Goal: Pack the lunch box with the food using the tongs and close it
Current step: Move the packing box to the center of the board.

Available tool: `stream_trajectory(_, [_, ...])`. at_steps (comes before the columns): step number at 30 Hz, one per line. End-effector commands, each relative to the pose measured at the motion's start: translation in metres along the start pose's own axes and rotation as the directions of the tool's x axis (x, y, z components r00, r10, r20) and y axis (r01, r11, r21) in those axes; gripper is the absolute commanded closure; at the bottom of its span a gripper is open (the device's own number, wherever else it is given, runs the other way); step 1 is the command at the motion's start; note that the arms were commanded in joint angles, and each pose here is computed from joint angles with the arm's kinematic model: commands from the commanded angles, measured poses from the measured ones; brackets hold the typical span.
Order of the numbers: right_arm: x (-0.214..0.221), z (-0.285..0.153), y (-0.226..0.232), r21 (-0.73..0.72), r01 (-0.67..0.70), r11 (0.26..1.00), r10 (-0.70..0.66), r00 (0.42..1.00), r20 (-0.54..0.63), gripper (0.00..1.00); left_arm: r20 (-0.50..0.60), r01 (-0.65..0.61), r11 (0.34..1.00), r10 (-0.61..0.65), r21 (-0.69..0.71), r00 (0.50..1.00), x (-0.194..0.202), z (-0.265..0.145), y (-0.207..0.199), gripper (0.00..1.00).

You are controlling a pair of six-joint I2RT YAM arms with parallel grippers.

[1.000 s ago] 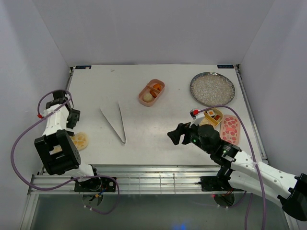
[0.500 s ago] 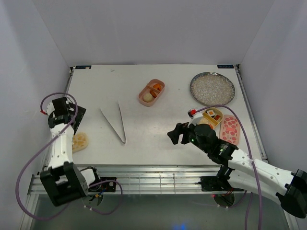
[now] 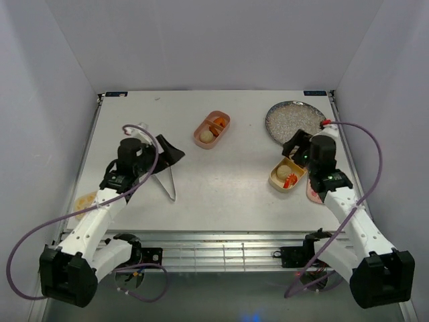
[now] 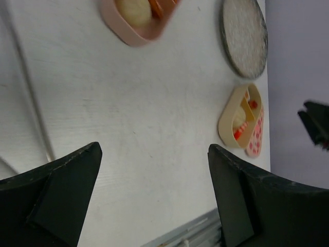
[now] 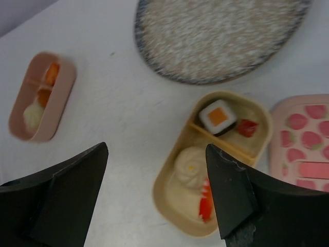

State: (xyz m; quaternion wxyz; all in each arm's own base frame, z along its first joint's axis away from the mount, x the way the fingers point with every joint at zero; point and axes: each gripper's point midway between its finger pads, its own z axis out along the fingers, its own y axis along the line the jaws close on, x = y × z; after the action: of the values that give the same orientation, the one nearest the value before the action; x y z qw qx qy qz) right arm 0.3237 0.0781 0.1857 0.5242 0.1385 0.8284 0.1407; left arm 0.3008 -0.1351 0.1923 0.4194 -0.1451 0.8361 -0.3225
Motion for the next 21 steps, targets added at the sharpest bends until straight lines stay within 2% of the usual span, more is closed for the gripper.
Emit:
stream_trajectory(1, [-0.019, 0.001, -0.063, 0.183, -0.080, 0.980, 0.078, 0.997, 0.019, 0.18, -0.025, -0.104, 0.992, 0.106, 0.077, 0.994, 0.022, 0.011, -0.028, 0.06])
stream_trajectory(2, [-0.012, 0.001, -0.067, 0.146, -0.108, 0.983, 0.112, 0.994, -0.016, 0.18, -0.038, -0.137, 0.983, 0.142, 0.118, 0.989, 0.033, 0.013, -0.041, 0.07])
stream_trajectory(3, [-0.020, -0.002, -0.092, 0.191, -0.158, 0.969, 0.159, 0.987, 0.011, 0.18, -0.059, -0.152, 0.980, 0.161, 0.129, 0.985, 0.042, 0.019, -0.044, 0.08])
stream_trajectory(9, [-0.008, -0.020, -0.135, 0.300, -0.205, 0.932, 0.206, 0.978, 0.028, 0.18, -0.160, -0.215, 0.941, 0.262, 0.262, 0.952, 0.083, 0.035, -0.075, 0.08])
stream_trajectory(12, [-0.002, -0.031, -0.165, 0.377, -0.197, 0.905, 0.190, 0.980, 0.056, 0.19, -0.203, -0.220, 0.929, 0.287, 0.296, 0.936, 0.098, 0.042, -0.080, 0.07])
stream_trajectory(14, [0.003, -0.040, -0.189, 0.437, -0.182, 0.881, 0.175, 0.983, 0.056, 0.19, -0.182, -0.239, 0.920, 0.304, 0.310, 0.935, 0.103, 0.053, -0.090, 0.04])
stream_trajectory(16, [0.005, -0.042, -0.190, 0.397, -0.200, 0.896, 0.195, 0.979, 0.052, 0.20, -0.212, -0.256, 0.913, 0.331, 0.318, 0.919, 0.112, 0.066, -0.098, 0.05])
stream_trajectory(17, [0.005, -0.042, -0.184, 0.346, -0.219, 0.912, 0.217, 0.975, 0.046, 0.20, -0.274, -0.259, 0.920, 0.340, 0.293, 0.899, 0.128, 0.083, -0.089, 0.06])
stream_trajectory(18, [0.004, -0.042, -0.180, 0.324, -0.226, 0.919, 0.224, 0.974, 0.045, 0.20, -0.259, -0.266, 0.912, 0.351, 0.312, 0.900, 0.121, 0.091, -0.107, 0.07])
stream_trajectory(21, [0.001, -0.044, -0.171, 0.286, -0.232, 0.930, 0.226, 0.973, 0.054, 0.20, -0.296, -0.303, 0.897, 0.400, 0.322, 0.868, 0.146, 0.114, -0.117, 0.16])
